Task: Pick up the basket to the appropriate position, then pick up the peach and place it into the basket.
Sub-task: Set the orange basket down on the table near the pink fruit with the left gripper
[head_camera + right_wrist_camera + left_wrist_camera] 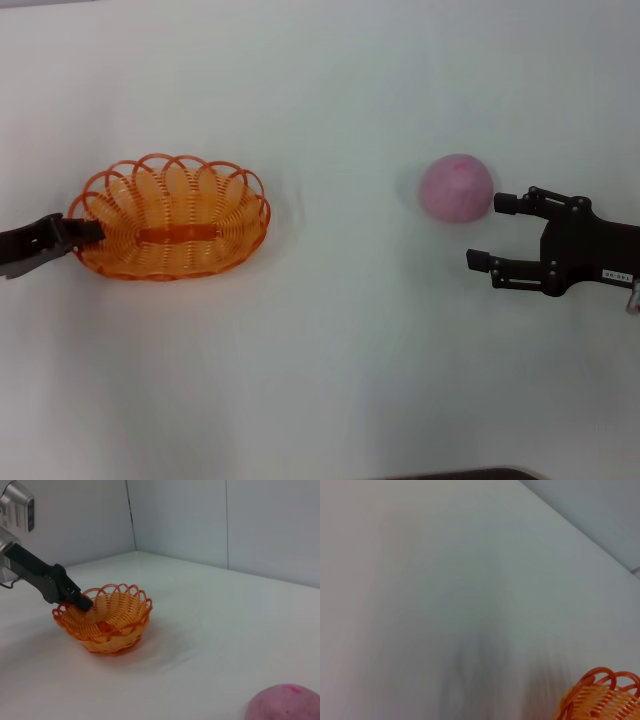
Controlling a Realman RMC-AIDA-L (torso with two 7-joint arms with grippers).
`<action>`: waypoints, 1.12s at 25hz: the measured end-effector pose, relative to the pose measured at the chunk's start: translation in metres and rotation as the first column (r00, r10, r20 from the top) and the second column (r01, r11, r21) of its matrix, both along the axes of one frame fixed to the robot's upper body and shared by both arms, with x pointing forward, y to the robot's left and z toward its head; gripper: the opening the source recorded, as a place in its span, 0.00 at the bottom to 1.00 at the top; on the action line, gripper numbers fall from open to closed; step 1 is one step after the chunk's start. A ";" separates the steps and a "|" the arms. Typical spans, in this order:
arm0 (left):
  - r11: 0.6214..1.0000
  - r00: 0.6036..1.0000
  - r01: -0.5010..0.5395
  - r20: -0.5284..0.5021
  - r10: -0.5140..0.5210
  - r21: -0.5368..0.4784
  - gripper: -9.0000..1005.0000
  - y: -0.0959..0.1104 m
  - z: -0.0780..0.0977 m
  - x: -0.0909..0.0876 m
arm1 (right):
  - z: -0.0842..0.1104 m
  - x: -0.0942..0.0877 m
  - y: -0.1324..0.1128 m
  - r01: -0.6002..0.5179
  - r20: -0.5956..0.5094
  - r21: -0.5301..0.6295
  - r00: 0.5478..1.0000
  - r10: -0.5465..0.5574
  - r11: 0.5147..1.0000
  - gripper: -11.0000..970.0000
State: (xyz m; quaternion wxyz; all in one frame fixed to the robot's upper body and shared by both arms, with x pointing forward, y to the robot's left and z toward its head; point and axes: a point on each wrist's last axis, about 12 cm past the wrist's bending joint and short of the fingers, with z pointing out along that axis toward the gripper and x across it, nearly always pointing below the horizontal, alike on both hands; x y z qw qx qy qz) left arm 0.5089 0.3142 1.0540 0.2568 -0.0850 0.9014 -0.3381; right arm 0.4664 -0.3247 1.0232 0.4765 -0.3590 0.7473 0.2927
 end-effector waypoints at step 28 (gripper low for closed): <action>0.998 1.000 0.021 -0.001 -0.021 -0.057 0.16 -0.001 0.001 -0.010 | 0.000 0.000 0.000 -0.005 0.002 -0.003 1.000 0.005 1.000 0.92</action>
